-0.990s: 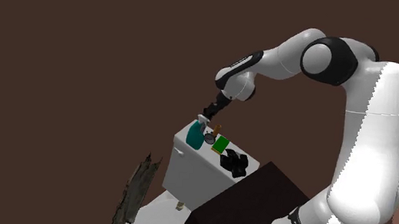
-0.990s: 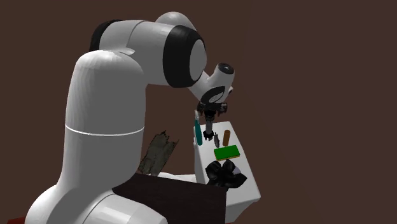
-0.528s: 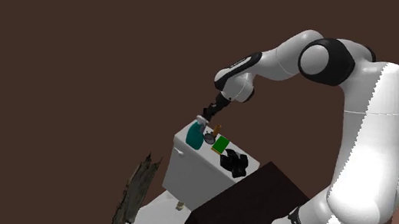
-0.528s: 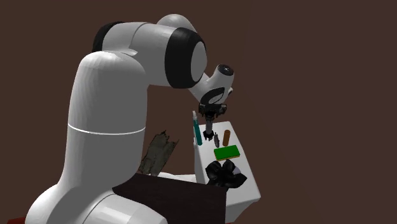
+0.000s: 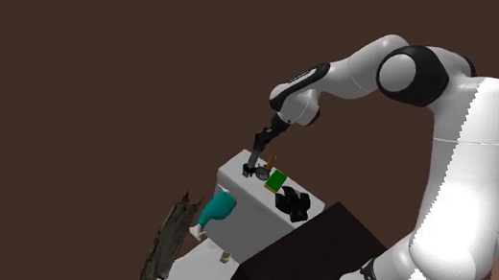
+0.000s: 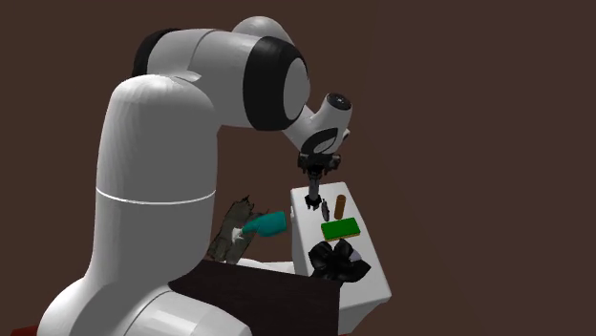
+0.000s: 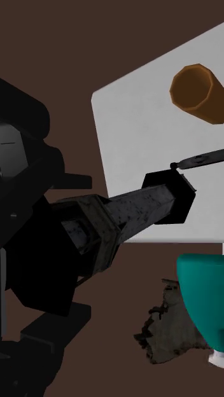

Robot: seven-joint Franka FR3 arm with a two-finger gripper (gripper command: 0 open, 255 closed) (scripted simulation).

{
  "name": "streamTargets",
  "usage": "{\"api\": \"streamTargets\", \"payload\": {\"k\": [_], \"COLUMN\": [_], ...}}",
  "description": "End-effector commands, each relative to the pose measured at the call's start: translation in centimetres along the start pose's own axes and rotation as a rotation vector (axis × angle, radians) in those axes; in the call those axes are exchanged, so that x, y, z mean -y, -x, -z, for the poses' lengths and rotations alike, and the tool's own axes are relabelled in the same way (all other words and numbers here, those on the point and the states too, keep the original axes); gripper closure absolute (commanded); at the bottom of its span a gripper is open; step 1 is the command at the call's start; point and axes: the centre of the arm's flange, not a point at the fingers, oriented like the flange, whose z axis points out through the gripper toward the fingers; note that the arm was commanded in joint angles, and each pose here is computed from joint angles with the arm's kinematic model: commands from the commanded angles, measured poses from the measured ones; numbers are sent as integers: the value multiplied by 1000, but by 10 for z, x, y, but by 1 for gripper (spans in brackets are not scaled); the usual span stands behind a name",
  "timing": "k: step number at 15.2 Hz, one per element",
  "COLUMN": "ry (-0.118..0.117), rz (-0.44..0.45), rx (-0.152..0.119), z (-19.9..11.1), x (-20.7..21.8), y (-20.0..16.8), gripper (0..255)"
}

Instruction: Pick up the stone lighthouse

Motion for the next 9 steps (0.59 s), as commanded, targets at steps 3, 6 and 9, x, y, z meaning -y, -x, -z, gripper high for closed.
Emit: {"api": "streamTargets", "payload": {"k": [3,6,9], "ry": [0,0,0], "rz": [0,0,0], "rx": [0,0,0], "z": [19,34,50], "x": [2,4,6], "y": [-4,-8,-11], "gripper": [255,255,255]}}
